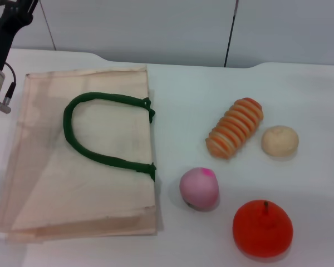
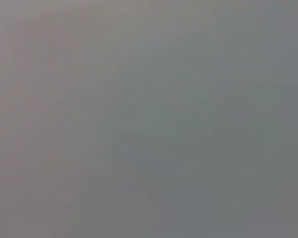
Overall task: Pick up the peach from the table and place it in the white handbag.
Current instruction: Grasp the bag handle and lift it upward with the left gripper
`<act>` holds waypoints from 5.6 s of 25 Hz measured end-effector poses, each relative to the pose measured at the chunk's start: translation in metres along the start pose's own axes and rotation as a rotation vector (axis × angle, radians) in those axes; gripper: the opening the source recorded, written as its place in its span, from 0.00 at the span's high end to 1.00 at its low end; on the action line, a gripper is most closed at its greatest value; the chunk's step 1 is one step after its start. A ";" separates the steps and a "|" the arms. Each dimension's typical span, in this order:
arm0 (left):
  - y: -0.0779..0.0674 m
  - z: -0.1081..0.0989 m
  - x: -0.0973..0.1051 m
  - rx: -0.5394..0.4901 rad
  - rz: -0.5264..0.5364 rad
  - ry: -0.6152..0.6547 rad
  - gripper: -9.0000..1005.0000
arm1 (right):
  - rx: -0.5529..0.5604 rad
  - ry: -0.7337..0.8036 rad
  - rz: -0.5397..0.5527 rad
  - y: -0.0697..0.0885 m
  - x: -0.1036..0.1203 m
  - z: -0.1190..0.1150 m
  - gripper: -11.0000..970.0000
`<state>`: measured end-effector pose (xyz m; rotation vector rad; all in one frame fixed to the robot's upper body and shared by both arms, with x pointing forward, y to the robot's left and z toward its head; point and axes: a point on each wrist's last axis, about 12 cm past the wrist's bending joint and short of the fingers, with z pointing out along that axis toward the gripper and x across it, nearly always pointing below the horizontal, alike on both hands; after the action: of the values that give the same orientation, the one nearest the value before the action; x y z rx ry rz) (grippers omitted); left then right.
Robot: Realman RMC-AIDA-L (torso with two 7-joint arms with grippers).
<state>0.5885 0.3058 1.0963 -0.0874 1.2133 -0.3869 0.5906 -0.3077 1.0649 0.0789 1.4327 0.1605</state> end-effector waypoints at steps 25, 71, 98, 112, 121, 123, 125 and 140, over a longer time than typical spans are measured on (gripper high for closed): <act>0.000 0.009 0.003 0.114 -0.040 0.135 0.19 | 0.014 0.013 0.006 -0.003 0.002 -0.002 0.08; 0.039 0.052 -0.043 0.147 -0.004 1.210 0.21 | 0.018 0.017 0.003 -0.005 0.001 0.001 0.08; 0.020 0.057 -0.005 0.187 0.038 1.268 0.25 | 0.013 0.015 0.011 -0.001 0.000 0.003 0.08; 0.020 0.056 -0.004 0.174 0.041 1.283 0.82 | 0.019 0.013 0.009 -0.003 0.000 0.003 0.08; 0.013 0.067 -0.034 0.347 -0.012 1.097 0.84 | 0.025 0.015 0.008 -0.005 0.000 0.001 0.08; 0.009 0.069 -0.048 0.427 -0.042 0.994 0.84 | 0.026 0.016 0.008 -0.005 0.001 0.001 0.08; 0.006 0.069 -0.065 0.524 -0.068 0.878 0.84 | 0.027 0.020 0.008 -0.005 0.001 0.001 0.08; 0.006 0.053 -0.131 0.863 -0.090 0.592 0.85 | 0.018 0.028 0.058 -0.004 0.002 0.002 0.08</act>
<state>0.6003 0.3481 1.2307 0.7653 1.5207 -1.0336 0.5932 -0.3113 1.0630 0.1333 1.4607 0.1974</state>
